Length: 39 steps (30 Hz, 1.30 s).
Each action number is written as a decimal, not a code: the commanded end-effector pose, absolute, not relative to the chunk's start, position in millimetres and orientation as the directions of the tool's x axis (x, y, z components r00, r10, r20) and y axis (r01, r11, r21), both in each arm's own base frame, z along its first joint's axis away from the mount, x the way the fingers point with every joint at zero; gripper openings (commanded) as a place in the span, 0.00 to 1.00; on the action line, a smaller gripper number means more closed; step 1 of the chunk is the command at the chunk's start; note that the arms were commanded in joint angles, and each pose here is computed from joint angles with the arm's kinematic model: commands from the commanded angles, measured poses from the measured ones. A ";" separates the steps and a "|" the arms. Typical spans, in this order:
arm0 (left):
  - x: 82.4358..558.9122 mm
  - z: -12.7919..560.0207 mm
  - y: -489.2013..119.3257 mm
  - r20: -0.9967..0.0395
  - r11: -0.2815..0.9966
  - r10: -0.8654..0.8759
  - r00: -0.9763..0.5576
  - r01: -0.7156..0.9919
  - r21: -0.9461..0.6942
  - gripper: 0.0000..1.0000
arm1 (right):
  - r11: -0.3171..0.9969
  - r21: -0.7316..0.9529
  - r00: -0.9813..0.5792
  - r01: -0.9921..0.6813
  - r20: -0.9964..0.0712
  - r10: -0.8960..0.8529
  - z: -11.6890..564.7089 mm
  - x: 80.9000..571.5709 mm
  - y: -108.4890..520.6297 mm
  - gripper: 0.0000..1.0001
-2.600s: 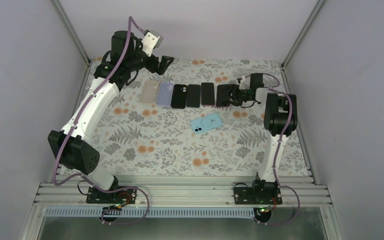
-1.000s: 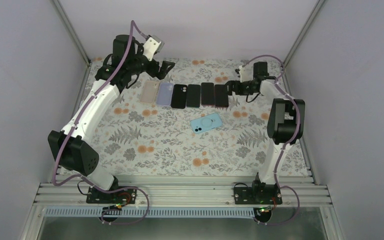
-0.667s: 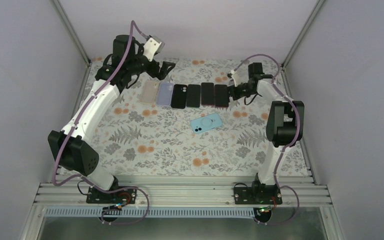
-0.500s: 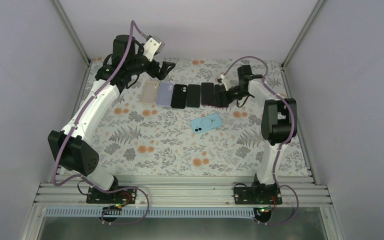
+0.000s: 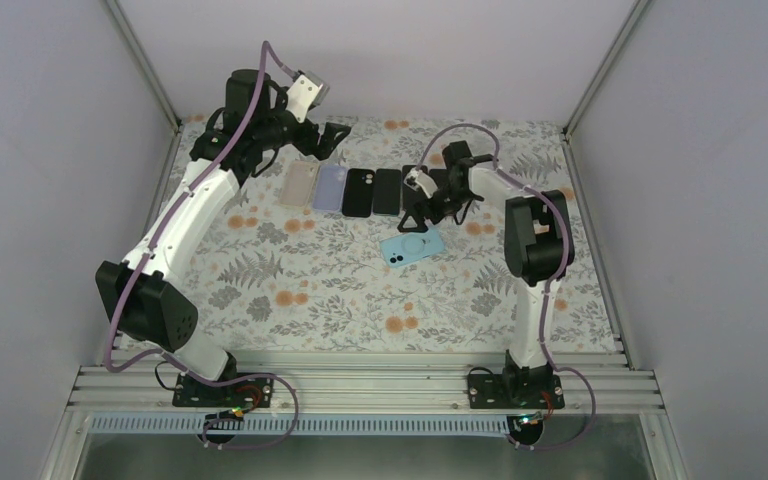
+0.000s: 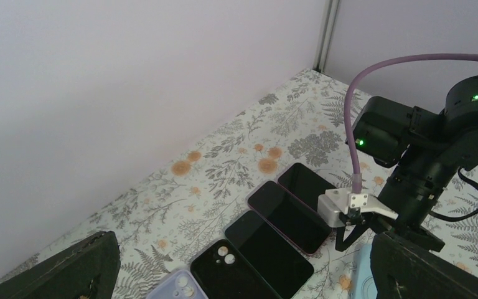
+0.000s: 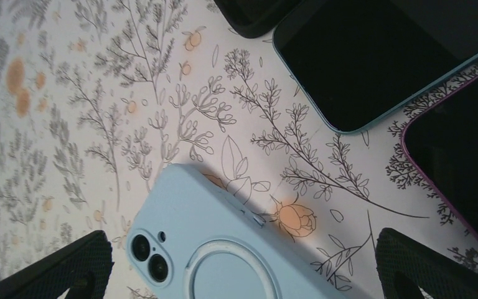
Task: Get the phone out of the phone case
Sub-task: Pick up the phone at the center of the board.
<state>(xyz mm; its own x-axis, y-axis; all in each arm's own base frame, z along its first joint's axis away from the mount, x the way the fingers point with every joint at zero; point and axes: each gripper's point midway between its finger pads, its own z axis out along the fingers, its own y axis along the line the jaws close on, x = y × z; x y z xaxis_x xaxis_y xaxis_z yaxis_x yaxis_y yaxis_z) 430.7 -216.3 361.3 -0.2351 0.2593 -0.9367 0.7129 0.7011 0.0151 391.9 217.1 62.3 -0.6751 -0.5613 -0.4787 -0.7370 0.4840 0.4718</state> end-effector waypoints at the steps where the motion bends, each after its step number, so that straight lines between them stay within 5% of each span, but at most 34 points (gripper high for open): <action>1: 430.1 378.0 -215.1 -0.946 0.704 0.258 -0.198 0.709 0.044 1.00 | 0.478 0.389 -0.615 -0.788 -0.472 -0.631 49.3 392.5 219.5 0.99; 23: 429.5 381.4 -220.5 -0.947 0.688 0.259 -0.191 0.725 0.042 1.00 | 0.367 0.544 -0.611 -0.755 -0.379 -0.695 43.3 322.2 213.2 0.99; 32: 428.7 377.2 -227.1 -0.945 0.668 0.262 -0.196 0.743 0.031 1.00 | 0.362 0.382 -0.509 -0.851 -0.427 -0.747 51.2 295.1 192.3 0.99; 39: 428.5 376.9 -232.1 -0.943 0.666 0.273 -0.190 0.745 0.043 1.00 | 0.464 0.211 -0.510 -0.860 -0.361 -0.781 42.6 301.1 185.6 0.99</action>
